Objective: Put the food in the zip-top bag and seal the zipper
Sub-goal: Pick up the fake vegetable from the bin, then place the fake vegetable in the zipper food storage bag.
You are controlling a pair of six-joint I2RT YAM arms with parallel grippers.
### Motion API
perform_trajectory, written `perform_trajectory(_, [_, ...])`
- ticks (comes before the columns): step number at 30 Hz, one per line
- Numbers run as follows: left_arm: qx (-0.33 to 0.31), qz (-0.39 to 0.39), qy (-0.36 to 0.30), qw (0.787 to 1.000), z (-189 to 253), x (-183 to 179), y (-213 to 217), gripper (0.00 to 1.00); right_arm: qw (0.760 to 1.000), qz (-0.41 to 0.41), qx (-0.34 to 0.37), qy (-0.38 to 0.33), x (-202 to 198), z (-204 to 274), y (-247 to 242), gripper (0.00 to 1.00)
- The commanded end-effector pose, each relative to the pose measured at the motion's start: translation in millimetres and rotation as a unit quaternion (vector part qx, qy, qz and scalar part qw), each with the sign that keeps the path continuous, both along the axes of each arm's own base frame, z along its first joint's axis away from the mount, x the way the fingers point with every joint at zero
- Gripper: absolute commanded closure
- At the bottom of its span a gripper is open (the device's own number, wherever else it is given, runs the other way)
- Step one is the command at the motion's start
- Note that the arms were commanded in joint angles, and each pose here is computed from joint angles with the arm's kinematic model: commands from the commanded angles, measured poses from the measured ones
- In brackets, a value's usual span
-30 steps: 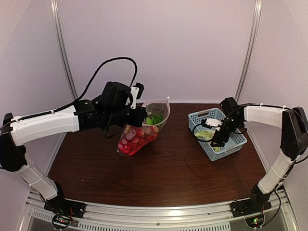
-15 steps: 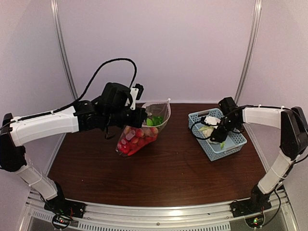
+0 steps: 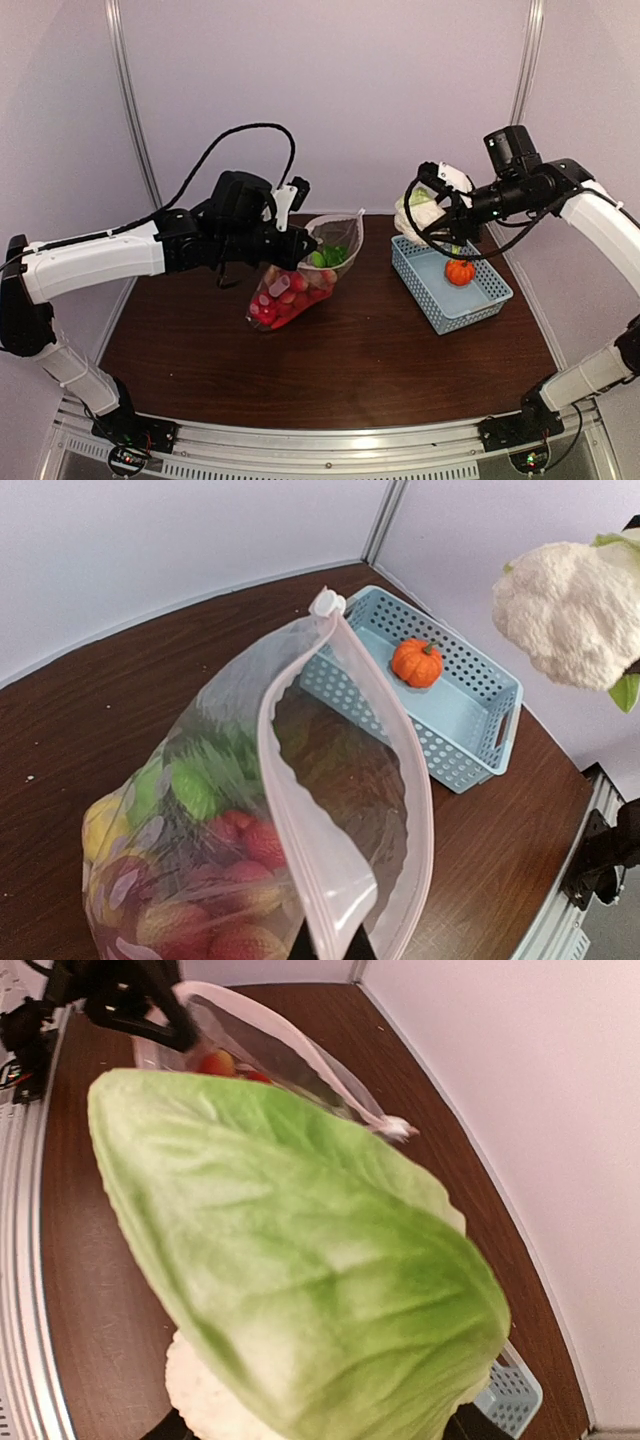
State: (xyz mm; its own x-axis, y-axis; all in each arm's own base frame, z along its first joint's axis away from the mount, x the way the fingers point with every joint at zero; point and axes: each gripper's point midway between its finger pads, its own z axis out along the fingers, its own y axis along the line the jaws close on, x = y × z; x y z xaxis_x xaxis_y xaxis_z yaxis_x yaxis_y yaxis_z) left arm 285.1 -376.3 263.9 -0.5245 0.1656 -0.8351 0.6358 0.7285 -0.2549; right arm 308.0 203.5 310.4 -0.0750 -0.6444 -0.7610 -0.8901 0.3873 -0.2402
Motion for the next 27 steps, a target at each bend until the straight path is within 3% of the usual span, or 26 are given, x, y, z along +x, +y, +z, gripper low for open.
perform_trajectory(1, [-0.067,-0.08,-0.017,0.994,33,-14,-28,1.0,0.989,0.146,0.021,0.027,-56,9,56,0.45])
perform_trajectory(7, [-0.091,-0.134,-0.002,0.987,39,-33,-37,1.0,0.972,0.224,0.073,0.012,-74,49,108,0.46])
perform_trajectory(11, [-0.11,-0.14,0.0,0.984,43,-40,-34,1.0,0.967,0.242,0.078,0.003,-71,48,126,0.46])
perform_trajectory(21, [-0.13,-0.167,0.0,0.977,64,-60,-24,1.0,0.96,0.277,0.002,-0.035,-57,-4,144,0.47])
perform_trajectory(27, [-0.12,-0.102,-0.013,0.987,68,-45,-4,1.0,0.941,0.321,-0.095,-0.05,-74,-46,147,0.47])
